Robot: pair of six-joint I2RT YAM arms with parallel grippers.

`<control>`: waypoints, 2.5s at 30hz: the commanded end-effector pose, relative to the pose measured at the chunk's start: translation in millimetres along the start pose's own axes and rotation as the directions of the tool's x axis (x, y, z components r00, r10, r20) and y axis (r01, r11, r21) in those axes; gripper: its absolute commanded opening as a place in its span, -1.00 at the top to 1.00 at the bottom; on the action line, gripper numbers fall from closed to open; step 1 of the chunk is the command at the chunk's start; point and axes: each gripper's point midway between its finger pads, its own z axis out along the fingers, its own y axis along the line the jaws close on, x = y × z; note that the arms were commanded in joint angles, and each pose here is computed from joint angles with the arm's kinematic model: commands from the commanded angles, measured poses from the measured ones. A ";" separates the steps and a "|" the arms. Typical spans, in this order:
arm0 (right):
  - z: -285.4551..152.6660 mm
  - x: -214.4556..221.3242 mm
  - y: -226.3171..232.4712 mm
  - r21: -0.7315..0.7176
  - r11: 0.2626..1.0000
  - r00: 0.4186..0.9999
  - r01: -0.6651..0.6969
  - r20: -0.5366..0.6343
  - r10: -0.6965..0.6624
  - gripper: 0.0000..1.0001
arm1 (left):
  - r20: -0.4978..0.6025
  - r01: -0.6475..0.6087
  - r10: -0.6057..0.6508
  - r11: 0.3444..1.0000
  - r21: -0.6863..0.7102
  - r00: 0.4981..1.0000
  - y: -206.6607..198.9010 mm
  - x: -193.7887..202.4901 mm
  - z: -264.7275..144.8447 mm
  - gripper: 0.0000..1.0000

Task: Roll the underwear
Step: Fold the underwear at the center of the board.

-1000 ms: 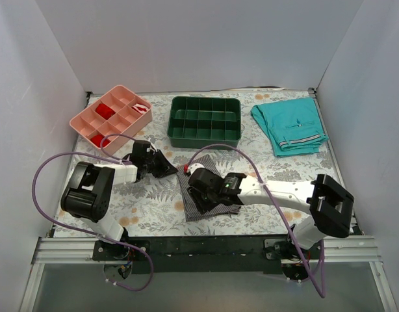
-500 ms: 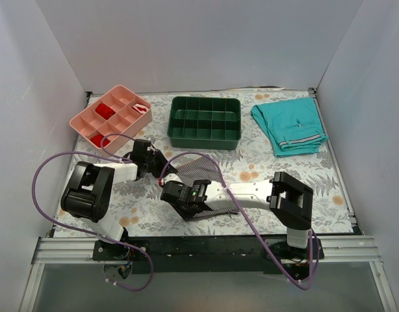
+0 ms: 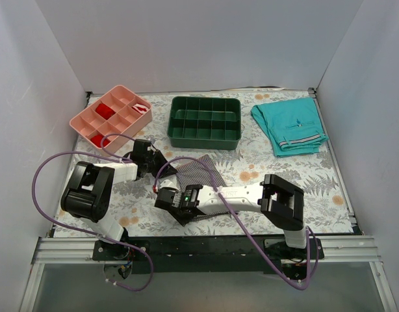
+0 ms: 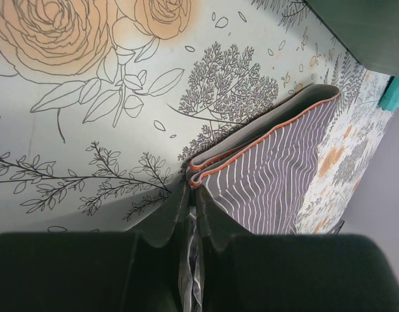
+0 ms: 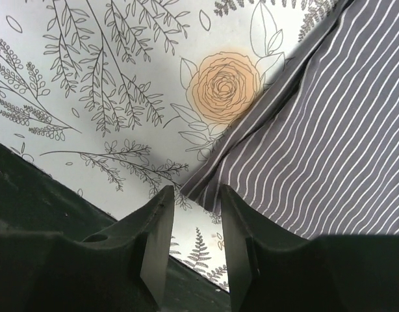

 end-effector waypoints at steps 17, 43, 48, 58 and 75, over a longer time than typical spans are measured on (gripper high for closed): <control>14.2 4.9 -0.5 0.048 0.999 0.999 0.025 -0.041 -0.023 0.38 | 0.019 -0.010 0.010 1.000 -0.025 1.000 -0.5 -7.2 -3.5 1.00; -60.2 -33.0 11.2 -0.256 0.966 0.968 -0.028 0.236 0.091 0.97 | 0.168 0.041 -0.011 0.983 -0.179 0.986 6.4 -11.9 -72.6 1.00; -60.9 -31.1 15.2 -0.302 0.953 0.971 -0.024 0.220 0.095 0.97 | 0.173 0.038 -0.003 0.979 -0.199 0.985 3.5 -11.7 -86.7 1.00; -62.6 -22.2 9.1 -0.363 0.928 0.967 -0.078 0.197 0.158 0.97 | 0.142 -0.008 0.049 0.962 -0.273 0.989 5.4 -13.8 -98.9 1.00; -50.2 -6.5 -32.3 -0.509 0.820 0.906 -0.263 0.162 0.391 0.97 | 0.006 -0.141 0.151 0.936 -0.322 0.989 -20.2 -8.1 -68.2 1.00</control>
